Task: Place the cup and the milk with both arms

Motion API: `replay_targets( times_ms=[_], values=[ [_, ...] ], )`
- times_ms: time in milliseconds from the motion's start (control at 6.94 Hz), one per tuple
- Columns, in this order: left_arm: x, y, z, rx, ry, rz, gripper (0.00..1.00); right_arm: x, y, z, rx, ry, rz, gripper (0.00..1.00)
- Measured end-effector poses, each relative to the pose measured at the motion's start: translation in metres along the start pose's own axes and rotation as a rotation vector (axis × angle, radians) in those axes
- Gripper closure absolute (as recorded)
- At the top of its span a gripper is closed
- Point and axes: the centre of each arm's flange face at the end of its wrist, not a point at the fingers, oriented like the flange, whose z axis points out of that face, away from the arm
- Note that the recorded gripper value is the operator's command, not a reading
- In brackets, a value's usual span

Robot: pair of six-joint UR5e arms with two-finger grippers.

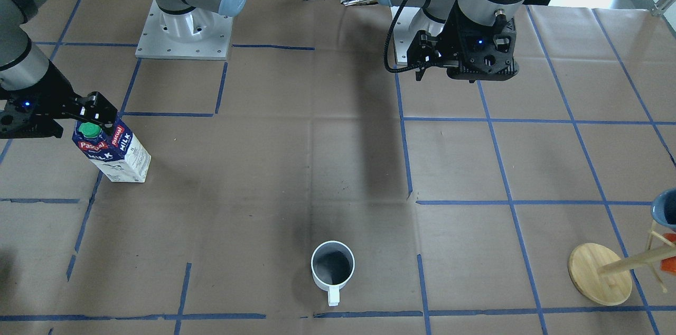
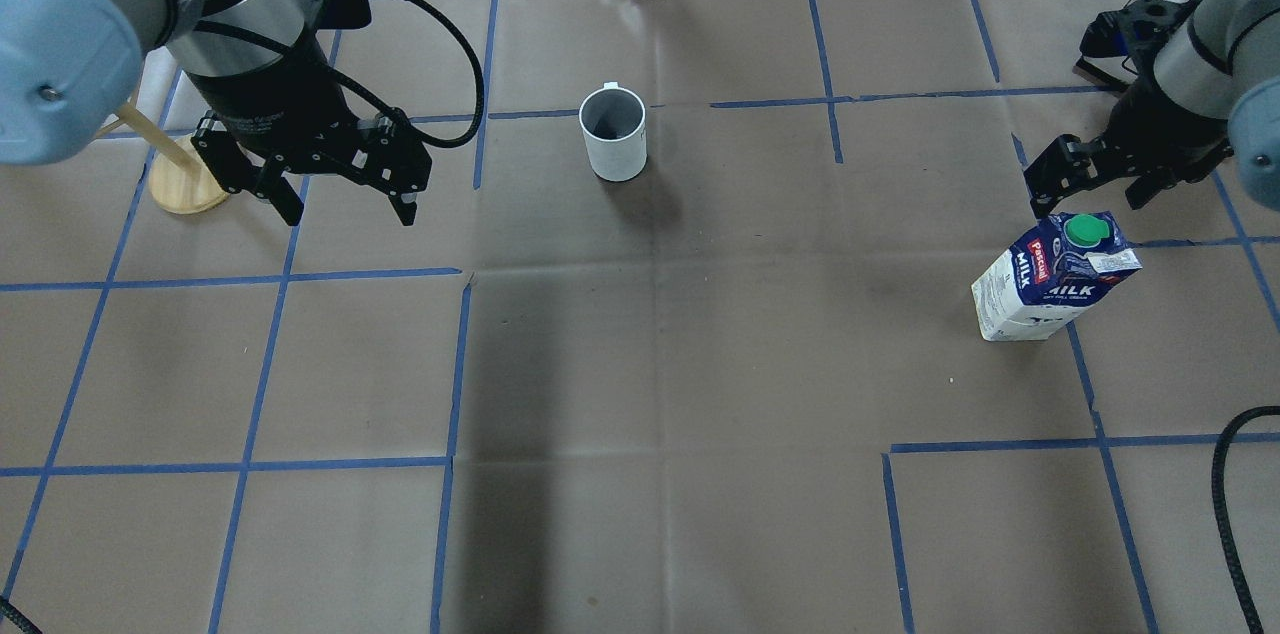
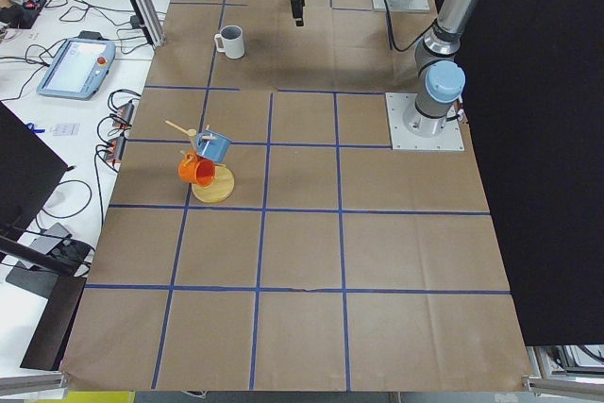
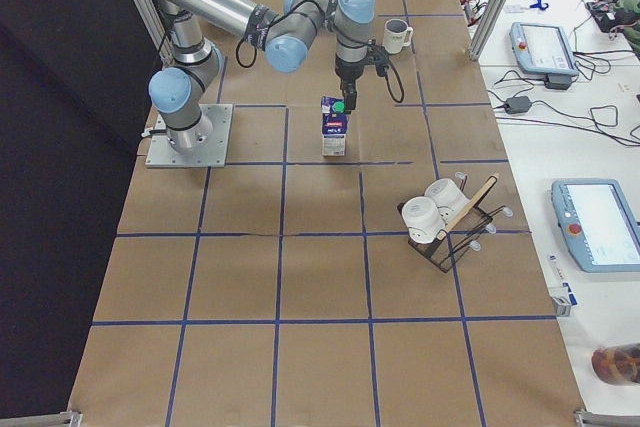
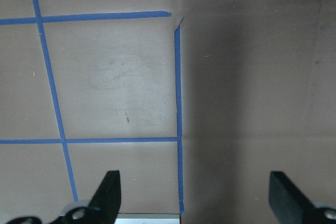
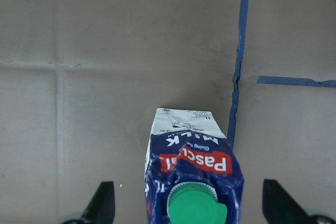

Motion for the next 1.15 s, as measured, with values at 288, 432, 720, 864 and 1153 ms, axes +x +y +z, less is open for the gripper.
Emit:
replay_targets(
  times_ms=[288, 432, 720, 864, 1153],
  values=[
    [-0.013, -0.001, 0.004, -0.012, 0.006, -0.020, 0.00, -0.003, 0.008, 0.020, -0.012, -0.002, 0.002, 0.00],
    [-0.016, -0.001, 0.003, -0.013, 0.007, -0.026, 0.00, -0.003, 0.011, 0.026, -0.026, -0.001, 0.003, 0.00],
    [-0.017, 0.001, 0.001, -0.008, 0.009, -0.026, 0.00, -0.001, 0.016, 0.032, -0.060, 0.030, 0.004, 0.00],
    [-0.017, 0.001, 0.002, -0.009, 0.008, -0.025, 0.00, 0.000, 0.017, 0.033, -0.068, 0.038, 0.005, 0.10],
    [-0.017, 0.001, 0.002, -0.012, 0.007, -0.025, 0.00, 0.001, 0.017, 0.032, -0.063, 0.041, 0.007, 0.30]
  ],
)
